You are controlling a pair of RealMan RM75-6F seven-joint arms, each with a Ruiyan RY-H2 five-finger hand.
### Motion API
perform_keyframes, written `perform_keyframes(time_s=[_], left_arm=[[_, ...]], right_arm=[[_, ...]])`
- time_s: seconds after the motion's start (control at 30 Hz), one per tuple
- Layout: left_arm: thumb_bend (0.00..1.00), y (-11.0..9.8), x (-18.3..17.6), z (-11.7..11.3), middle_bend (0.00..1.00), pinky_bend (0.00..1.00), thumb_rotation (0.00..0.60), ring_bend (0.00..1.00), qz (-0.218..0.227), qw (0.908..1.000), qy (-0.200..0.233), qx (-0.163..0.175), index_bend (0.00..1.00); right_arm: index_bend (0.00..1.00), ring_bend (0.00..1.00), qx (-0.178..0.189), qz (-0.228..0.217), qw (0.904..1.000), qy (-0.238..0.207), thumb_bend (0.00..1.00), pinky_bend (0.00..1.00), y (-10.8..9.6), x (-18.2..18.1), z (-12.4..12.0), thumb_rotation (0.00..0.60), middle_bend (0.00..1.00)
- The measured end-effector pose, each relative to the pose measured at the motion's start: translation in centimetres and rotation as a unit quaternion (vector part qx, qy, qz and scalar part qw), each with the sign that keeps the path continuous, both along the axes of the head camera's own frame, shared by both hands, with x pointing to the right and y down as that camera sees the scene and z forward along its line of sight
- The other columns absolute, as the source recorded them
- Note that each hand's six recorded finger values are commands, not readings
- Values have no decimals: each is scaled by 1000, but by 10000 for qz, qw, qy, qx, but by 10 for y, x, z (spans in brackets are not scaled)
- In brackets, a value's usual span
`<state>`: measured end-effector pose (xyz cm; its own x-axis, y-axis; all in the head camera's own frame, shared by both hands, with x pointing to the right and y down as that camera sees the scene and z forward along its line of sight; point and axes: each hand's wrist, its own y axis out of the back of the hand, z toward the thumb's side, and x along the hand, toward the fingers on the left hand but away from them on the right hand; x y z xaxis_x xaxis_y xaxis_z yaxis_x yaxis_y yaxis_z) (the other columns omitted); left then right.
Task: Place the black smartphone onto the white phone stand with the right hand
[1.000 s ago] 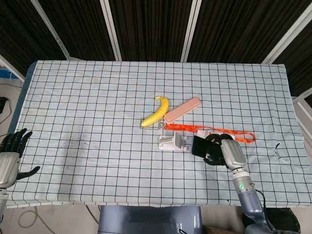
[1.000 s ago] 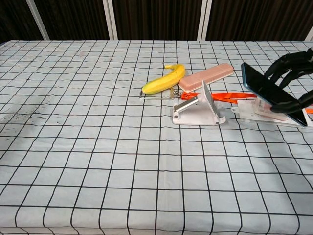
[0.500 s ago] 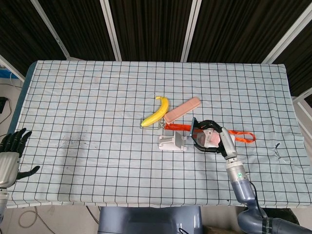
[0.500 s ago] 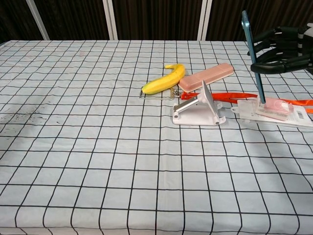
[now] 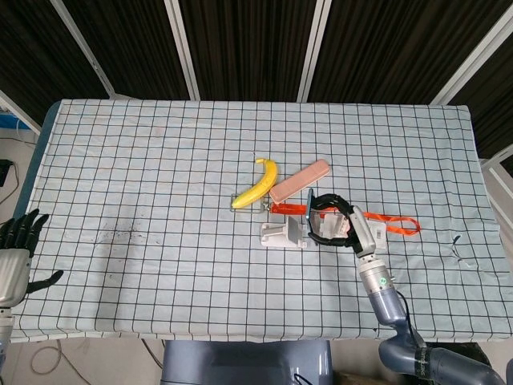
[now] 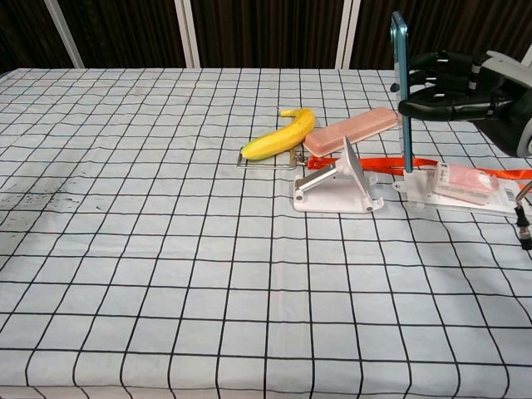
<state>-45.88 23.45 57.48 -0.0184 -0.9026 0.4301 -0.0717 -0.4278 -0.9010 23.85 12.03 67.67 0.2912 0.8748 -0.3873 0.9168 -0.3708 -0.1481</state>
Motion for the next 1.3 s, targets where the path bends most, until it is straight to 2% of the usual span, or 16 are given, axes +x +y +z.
perform_keyframes(time_s=[0.53,0.93,1.3], left_arm=[[0,-1,-3,4,0,0,600,0,-30,9999,-134,-8,0],[0,-1,-5,6,0,0,600,0,-48,9997,-236,-57,0],[0,-1,-6,7,0,0,600,0,-65,9996,-255,-82,0]], right_arm=[[503,361,-225,151,9992,-281,714,210,1,-6,33,600,500],[503,361,-293,220,9982,-479,715,210,0,-16,45,600,500],[503,361,-364,262,9979,-477,715,210,1,-17,55,600,500]])
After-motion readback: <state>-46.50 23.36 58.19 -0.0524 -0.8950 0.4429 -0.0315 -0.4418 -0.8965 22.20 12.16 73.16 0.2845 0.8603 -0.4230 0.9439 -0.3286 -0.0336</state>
